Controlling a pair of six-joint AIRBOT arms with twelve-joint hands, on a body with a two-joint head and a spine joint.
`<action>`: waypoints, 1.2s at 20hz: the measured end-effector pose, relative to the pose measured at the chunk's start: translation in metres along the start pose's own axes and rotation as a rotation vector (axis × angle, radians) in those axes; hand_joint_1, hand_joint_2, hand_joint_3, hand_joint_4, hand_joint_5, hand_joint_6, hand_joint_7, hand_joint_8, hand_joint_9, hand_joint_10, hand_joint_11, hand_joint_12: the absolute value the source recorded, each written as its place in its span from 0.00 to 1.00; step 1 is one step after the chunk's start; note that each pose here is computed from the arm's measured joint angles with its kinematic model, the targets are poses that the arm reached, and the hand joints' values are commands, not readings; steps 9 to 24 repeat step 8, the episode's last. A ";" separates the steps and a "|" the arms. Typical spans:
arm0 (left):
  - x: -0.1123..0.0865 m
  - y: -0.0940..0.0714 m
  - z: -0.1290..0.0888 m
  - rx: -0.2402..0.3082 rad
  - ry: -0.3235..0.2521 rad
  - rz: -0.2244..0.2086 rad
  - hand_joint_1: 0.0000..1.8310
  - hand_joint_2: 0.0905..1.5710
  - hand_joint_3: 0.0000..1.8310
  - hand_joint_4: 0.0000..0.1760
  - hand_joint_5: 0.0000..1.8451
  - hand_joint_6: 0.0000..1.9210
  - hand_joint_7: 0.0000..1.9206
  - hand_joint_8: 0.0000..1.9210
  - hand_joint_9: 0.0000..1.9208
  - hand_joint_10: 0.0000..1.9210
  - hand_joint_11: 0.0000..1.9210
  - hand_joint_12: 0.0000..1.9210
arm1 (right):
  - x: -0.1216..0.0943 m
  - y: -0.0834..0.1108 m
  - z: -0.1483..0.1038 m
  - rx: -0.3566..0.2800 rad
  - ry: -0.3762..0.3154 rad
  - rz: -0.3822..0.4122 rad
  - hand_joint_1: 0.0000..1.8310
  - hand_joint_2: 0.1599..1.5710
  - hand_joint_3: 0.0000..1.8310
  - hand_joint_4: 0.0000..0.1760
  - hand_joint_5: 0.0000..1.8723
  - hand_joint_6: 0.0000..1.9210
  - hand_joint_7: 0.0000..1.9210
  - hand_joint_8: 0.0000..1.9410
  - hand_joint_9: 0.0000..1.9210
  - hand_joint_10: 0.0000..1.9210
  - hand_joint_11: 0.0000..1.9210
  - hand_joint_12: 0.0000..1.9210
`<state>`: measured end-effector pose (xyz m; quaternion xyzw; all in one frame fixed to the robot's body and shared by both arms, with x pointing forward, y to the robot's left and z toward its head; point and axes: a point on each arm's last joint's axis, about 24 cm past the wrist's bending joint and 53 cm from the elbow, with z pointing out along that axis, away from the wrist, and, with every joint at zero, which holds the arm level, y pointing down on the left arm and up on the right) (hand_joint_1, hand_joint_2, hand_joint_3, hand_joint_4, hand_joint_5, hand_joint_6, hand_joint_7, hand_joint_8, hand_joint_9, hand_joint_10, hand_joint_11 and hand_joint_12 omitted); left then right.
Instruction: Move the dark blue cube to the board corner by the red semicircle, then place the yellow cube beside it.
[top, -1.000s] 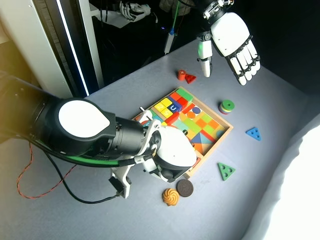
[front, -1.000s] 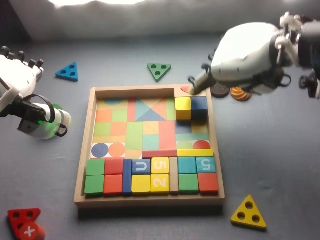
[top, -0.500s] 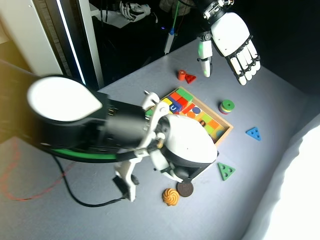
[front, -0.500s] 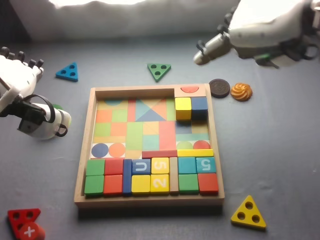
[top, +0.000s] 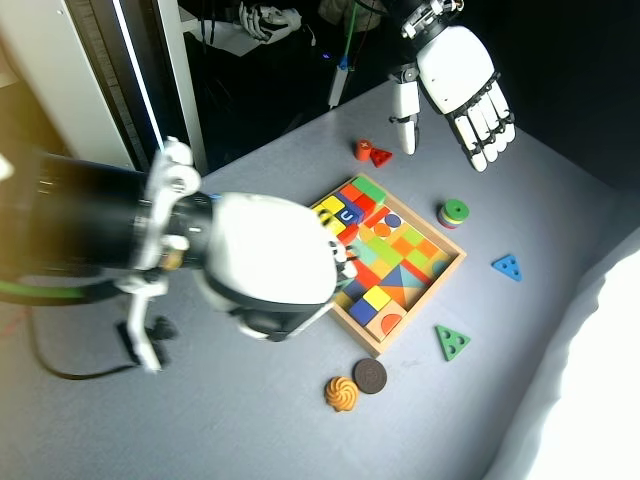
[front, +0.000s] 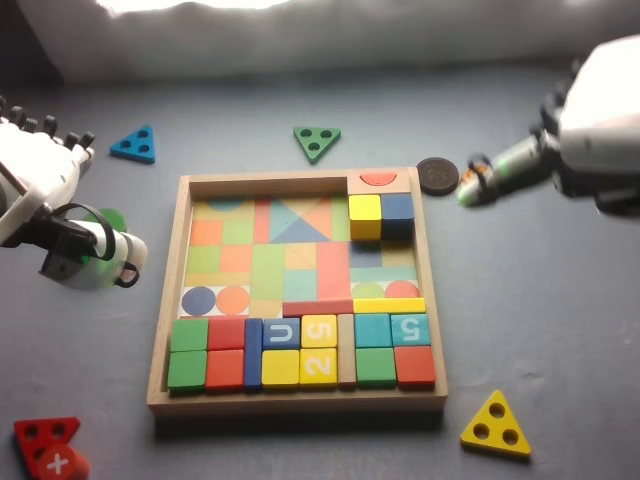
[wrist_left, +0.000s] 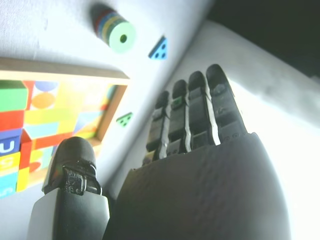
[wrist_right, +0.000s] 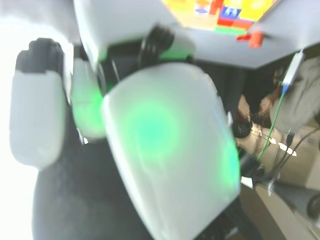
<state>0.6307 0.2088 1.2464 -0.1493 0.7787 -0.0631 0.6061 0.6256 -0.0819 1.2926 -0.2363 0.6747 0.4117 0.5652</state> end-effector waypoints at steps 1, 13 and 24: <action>0.000 0.000 0.000 0.002 0.000 0.000 0.00 0.80 0.00 0.00 0.05 0.00 0.05 0.00 0.04 0.00 0.00 0.11 | 0.003 0.005 -0.001 -0.021 0.008 0.000 0.97 0.62 0.13 0.00 0.28 0.00 0.74 1.00 0.84 1.00 0.90 1.00; -0.003 0.001 0.000 -0.003 -0.005 -0.011 0.00 0.80 0.00 0.00 0.04 0.00 0.04 0.00 0.04 0.00 0.00 0.08 | 0.024 0.015 -0.001 -0.072 0.062 -0.013 0.97 0.63 0.11 0.00 0.29 0.00 0.74 1.00 0.84 1.00 0.90 1.00; -0.003 0.001 0.000 -0.003 -0.005 -0.011 0.00 0.80 0.00 0.00 0.04 0.00 0.04 0.00 0.04 0.00 0.00 0.08 | 0.024 0.015 -0.001 -0.072 0.062 -0.013 0.97 0.63 0.11 0.00 0.29 0.00 0.74 1.00 0.84 1.00 0.90 1.00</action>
